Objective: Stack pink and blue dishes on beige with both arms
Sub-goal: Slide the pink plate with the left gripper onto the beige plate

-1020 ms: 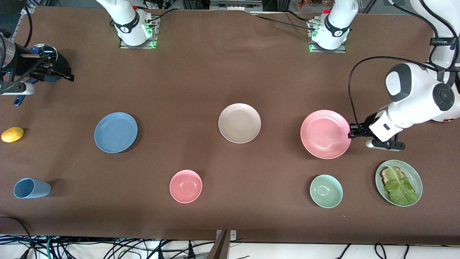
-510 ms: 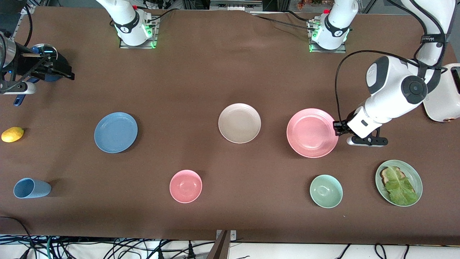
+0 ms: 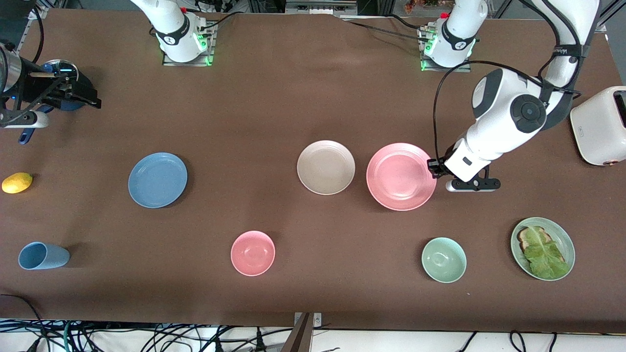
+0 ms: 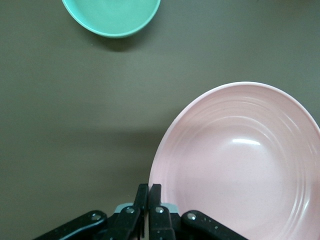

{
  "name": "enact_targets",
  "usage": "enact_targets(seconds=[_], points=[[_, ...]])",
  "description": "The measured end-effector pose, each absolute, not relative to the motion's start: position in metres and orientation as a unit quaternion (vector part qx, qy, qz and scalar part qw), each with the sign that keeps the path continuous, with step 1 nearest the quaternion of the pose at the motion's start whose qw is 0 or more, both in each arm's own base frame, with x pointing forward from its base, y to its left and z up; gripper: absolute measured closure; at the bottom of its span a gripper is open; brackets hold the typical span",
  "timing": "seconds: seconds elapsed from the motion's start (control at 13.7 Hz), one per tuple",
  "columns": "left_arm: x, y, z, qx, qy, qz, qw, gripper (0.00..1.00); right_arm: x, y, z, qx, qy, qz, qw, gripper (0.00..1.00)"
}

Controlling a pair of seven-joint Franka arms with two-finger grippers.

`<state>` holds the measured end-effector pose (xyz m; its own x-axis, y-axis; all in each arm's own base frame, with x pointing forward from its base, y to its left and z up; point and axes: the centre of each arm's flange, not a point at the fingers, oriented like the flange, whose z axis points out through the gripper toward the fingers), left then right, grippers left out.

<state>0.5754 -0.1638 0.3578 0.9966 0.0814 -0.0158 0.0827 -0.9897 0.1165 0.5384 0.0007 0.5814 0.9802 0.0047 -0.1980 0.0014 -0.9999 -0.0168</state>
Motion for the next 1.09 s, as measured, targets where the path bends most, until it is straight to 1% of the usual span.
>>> enact_targets(seconds=[0.22, 0.73, 1.09], points=[[0.563, -0.206, 0.352, 0.997, 0.058, -0.005, 0.042, 0.96, 0.538, 0.001, 0.581, -0.995, -0.001, 0.1, 0.008, 0.0], [0.549, -0.264, 0.313, 0.994, 0.092, -0.011, 0.061, 0.96, 0.538, 0.0, 0.582, -0.995, -0.001, 0.1, 0.008, 0.0], [0.547, -0.296, 0.304, 0.996, 0.076, 0.007, 0.039, 0.96, 0.538, 0.0, 0.582, -0.995, -0.001, 0.1, 0.008, 0.0]])
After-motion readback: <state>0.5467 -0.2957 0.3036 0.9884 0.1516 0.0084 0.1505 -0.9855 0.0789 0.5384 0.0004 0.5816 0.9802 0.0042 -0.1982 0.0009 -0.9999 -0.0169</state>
